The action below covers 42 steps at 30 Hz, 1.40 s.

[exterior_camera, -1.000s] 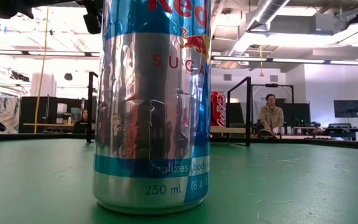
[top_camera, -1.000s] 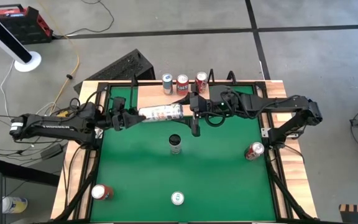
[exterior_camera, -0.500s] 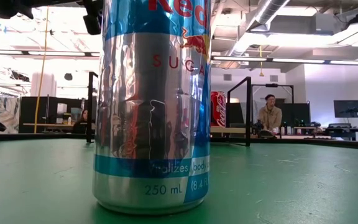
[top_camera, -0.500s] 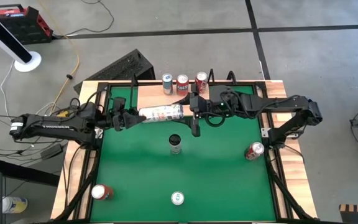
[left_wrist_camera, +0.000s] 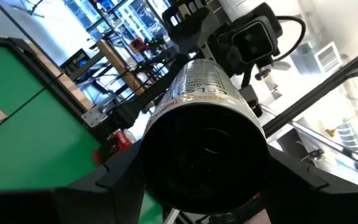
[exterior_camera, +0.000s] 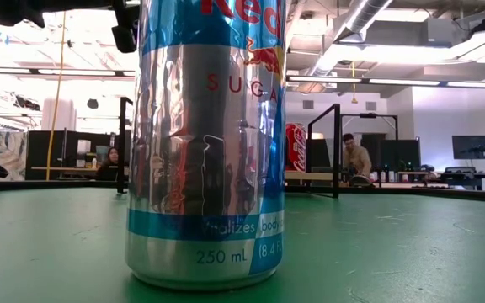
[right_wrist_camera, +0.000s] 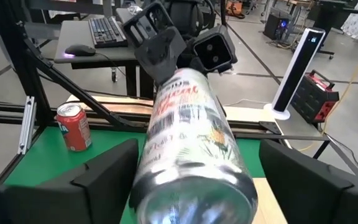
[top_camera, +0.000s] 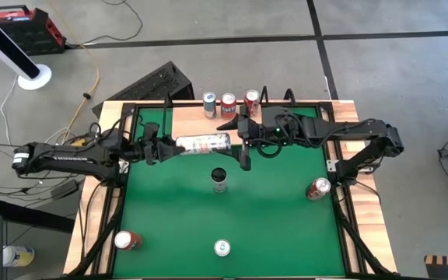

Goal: Place canned beverage on shelf
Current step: Put the top white soda can on the shelf

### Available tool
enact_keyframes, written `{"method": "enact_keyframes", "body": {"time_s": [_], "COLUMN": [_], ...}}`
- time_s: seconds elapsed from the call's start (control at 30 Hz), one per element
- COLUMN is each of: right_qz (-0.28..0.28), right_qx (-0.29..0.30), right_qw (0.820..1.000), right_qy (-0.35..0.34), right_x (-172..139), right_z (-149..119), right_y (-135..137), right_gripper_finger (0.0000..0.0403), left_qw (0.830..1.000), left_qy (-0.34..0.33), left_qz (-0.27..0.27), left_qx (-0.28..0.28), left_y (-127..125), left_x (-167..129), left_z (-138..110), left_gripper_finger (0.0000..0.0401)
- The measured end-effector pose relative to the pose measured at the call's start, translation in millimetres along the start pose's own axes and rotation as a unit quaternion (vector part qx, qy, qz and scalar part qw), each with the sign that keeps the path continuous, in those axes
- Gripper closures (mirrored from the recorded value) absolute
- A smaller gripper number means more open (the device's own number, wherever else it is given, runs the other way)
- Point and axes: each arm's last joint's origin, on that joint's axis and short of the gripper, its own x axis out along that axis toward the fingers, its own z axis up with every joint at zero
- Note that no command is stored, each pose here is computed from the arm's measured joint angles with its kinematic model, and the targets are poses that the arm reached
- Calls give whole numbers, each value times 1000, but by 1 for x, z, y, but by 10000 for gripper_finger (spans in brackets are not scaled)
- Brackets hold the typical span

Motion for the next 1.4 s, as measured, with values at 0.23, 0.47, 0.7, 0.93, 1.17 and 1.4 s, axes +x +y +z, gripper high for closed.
{"method": "enact_keyframes", "body": {"time_s": [0.23, 0.47, 0.7, 0.93, 1.17, 1.4], "right_qz": [0, -4, -13, -18, -17, -15], "right_qx": [-14, -14, -7, 10, 22, 23], "right_qw": [1000, 1000, 999, 999, 999, 1000], "right_qy": [3, -14, -41, -37, -16, 3], "right_x": [0, -18, -52, -73, -73, -70], "right_z": [0, 9, 24, 28, 24, 19], "right_y": [0, -3, -9, -12, -12, -12], "right_gripper_finger": [9, 8, 11, 12, 12, 12], "left_qw": [1000, 1000, 998, 970, 922, 873], "left_qy": [4, -5, 6, 94, 156, 216], "left_qz": [5, 13, 58, 177, 263, 330], "left_qx": [-1, 6, 20, 135, 238, 286], "left_y": [1, -1, -2, -35, -74, -87], "left_x": [0, -7, -17, -11, -1, 19], "left_z": [-1, 5, 17, 53, 91, 108], "left_gripper_finger": [168, 168, 168, 168, 168, 168]}}
